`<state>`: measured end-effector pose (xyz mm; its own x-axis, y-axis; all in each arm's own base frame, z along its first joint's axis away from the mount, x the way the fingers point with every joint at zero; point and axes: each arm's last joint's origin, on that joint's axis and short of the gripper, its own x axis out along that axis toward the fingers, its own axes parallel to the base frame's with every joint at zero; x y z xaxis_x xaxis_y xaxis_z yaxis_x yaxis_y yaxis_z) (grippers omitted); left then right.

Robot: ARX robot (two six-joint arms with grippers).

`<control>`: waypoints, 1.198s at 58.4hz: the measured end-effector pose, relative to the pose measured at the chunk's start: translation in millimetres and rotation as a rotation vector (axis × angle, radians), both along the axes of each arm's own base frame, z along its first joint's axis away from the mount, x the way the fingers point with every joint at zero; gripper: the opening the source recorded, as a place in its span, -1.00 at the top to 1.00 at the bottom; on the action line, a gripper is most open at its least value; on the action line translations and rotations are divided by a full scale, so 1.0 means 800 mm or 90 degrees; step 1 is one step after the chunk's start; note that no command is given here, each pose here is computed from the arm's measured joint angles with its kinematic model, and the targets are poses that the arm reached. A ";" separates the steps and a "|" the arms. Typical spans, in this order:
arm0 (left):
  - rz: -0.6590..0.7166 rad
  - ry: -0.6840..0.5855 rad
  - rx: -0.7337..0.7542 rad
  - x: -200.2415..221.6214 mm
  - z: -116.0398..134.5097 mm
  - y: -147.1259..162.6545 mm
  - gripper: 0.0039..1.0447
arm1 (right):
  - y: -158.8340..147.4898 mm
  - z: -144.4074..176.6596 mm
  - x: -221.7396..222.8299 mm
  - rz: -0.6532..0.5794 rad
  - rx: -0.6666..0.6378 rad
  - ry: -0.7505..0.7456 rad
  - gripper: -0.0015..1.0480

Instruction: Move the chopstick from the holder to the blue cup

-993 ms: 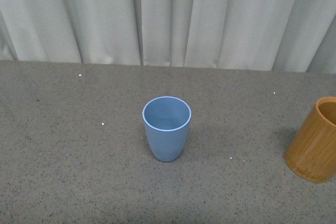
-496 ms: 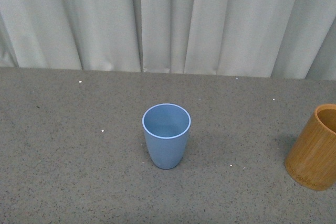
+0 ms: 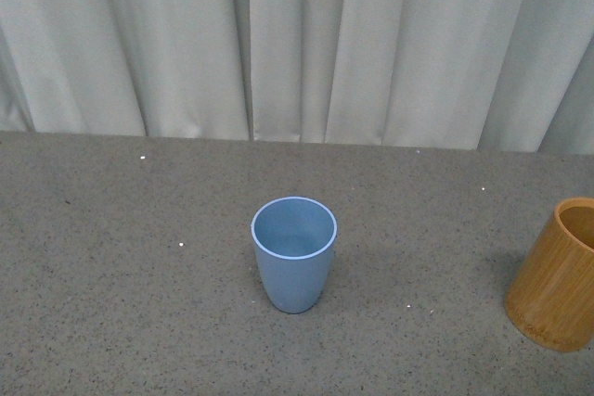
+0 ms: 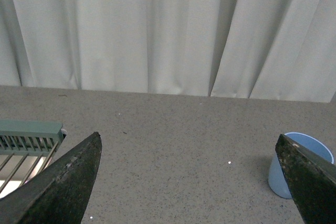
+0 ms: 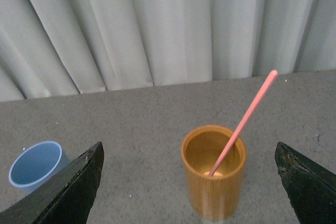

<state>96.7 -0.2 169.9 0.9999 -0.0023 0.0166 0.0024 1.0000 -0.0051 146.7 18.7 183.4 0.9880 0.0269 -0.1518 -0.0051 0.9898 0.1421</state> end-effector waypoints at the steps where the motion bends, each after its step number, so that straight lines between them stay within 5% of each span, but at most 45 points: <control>1: 0.000 0.000 0.000 0.000 0.000 0.000 -0.88 | 0.000 0.003 0.006 -0.004 0.000 0.000 -0.81; 21: 0.000 0.000 0.000 0.000 0.000 0.000 -0.88 | -0.030 0.028 0.089 -0.113 0.042 0.094 -0.81; 43: 0.000 0.000 0.000 0.000 0.000 0.000 -0.88 | -0.043 -0.014 0.135 -0.163 0.064 0.208 -0.81; 70: 0.000 0.000 0.000 0.000 0.000 0.000 -0.88 | -0.043 -0.032 0.167 -0.199 0.051 0.232 -0.81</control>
